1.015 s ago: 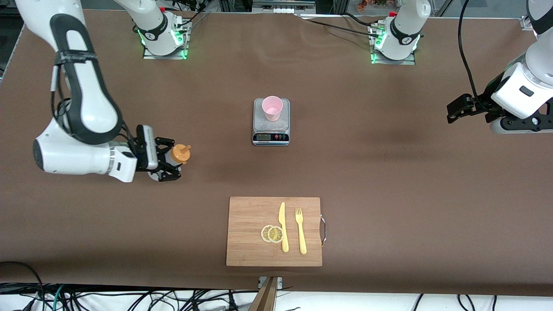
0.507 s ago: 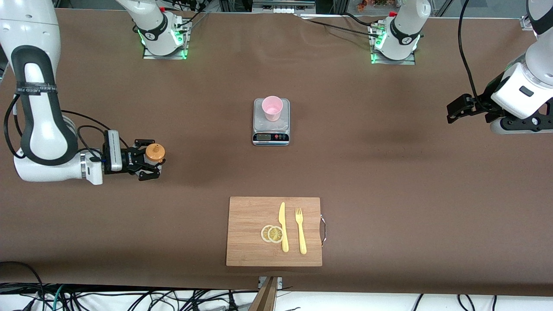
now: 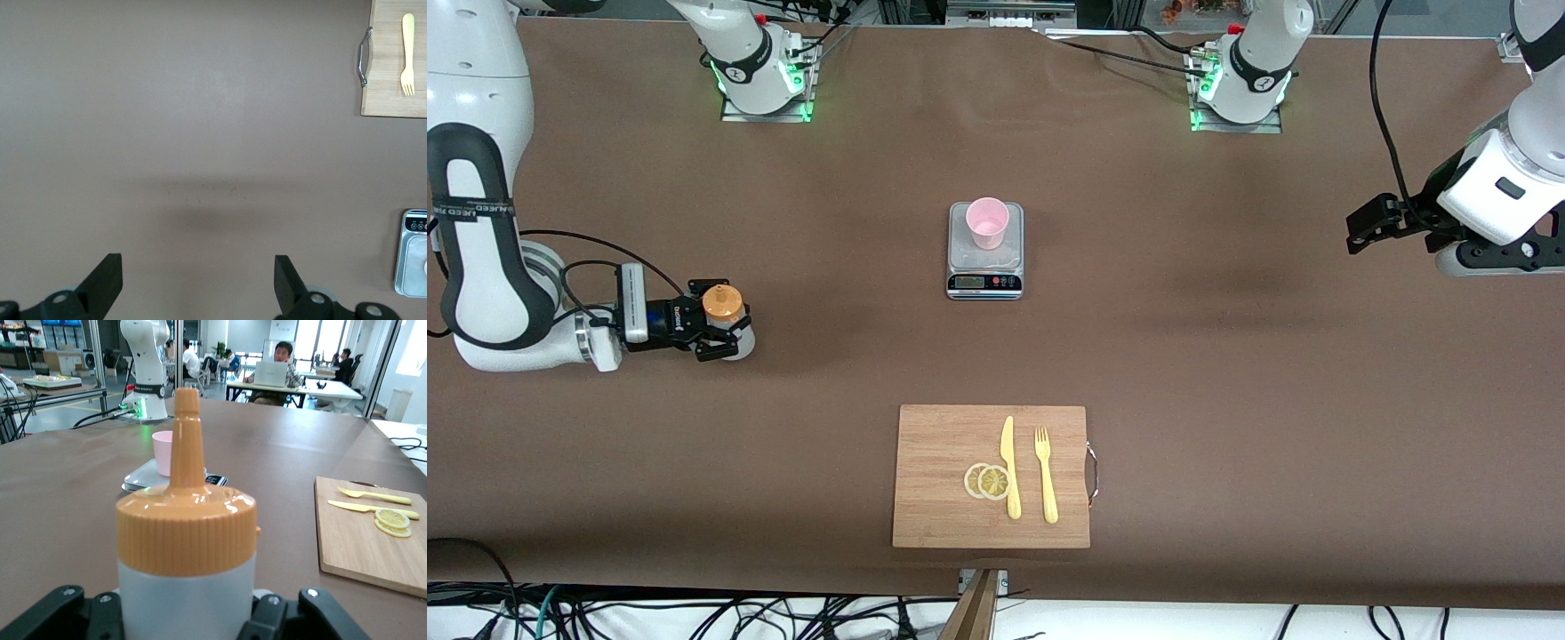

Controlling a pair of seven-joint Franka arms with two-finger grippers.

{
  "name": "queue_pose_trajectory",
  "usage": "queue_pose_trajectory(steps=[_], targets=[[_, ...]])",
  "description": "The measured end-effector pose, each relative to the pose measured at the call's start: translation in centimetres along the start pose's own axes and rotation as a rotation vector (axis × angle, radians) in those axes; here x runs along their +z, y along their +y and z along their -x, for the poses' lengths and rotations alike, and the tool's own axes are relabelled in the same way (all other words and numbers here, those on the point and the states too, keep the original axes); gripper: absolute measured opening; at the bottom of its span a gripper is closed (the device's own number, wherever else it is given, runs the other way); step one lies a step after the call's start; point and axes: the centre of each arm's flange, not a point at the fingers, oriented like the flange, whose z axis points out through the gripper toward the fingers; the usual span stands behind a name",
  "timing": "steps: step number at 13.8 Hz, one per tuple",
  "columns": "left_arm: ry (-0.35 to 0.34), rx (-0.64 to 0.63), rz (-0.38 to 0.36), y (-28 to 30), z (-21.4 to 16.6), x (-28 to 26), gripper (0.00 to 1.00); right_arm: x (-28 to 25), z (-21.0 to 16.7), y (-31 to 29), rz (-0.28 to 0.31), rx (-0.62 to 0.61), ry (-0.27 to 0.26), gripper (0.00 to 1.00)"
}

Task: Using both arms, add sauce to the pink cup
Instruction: 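Carry the squeeze bottle back to its spot with the right gripper, then lower the squeeze bottle onto the table and open the right gripper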

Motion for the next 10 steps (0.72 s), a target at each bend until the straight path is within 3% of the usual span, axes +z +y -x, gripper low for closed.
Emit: queue_pose_trajectory(steps=[10], targets=[[0.000, 0.000, 0.000, 0.0, 0.0, 0.0, 1.00, -0.7, 6.0, -4.7, 0.052, 0.043, 0.149, 0.20]])
